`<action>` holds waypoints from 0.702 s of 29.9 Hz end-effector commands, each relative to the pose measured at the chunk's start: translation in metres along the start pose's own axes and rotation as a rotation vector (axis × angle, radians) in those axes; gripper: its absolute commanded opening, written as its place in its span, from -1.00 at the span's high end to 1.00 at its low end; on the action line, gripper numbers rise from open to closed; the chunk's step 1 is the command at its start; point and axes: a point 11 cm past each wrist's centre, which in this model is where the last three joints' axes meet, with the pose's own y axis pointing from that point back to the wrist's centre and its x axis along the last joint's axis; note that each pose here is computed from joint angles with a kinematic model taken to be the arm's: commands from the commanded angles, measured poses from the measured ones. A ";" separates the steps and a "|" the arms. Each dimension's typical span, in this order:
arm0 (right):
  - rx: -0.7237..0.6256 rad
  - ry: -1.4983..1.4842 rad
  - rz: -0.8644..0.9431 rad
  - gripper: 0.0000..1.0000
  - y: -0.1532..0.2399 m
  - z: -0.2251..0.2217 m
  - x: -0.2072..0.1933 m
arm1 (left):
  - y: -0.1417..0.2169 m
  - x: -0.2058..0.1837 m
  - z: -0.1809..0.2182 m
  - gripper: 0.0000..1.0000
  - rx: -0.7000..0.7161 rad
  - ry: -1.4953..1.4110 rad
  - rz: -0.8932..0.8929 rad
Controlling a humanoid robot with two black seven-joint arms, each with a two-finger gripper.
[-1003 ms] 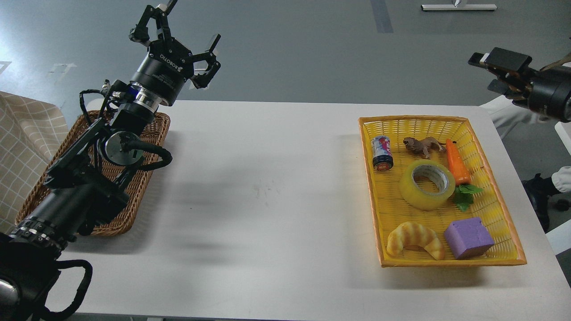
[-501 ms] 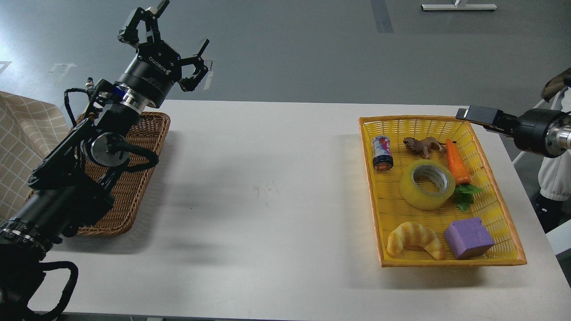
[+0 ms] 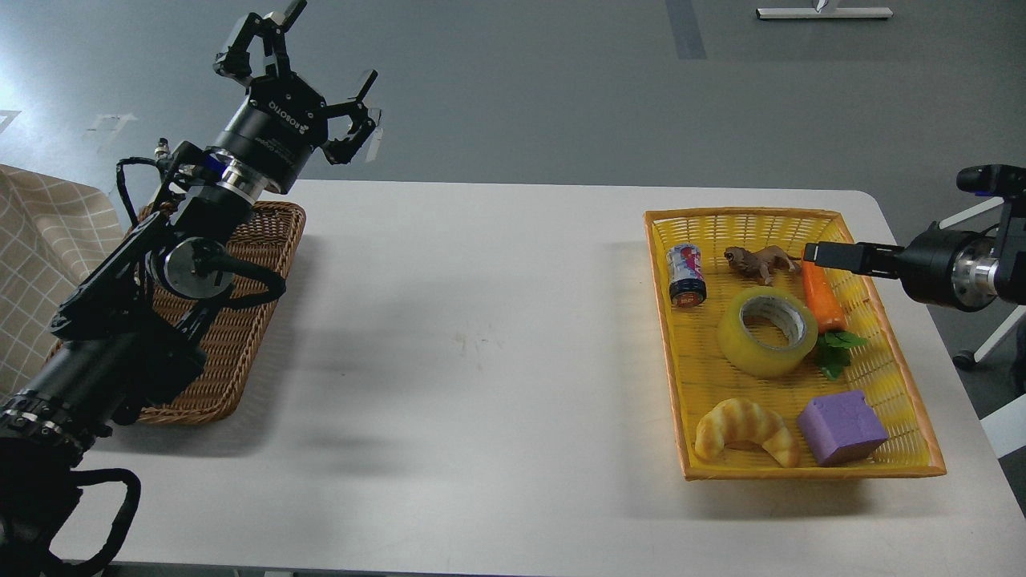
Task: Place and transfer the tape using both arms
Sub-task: 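Reach the right gripper down into the yellow basket toward the tape roll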
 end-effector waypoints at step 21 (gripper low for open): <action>-0.052 0.279 -0.126 -0.97 -0.036 -0.019 -0.042 | 0.000 0.001 0.001 -0.96 0.000 -0.003 0.003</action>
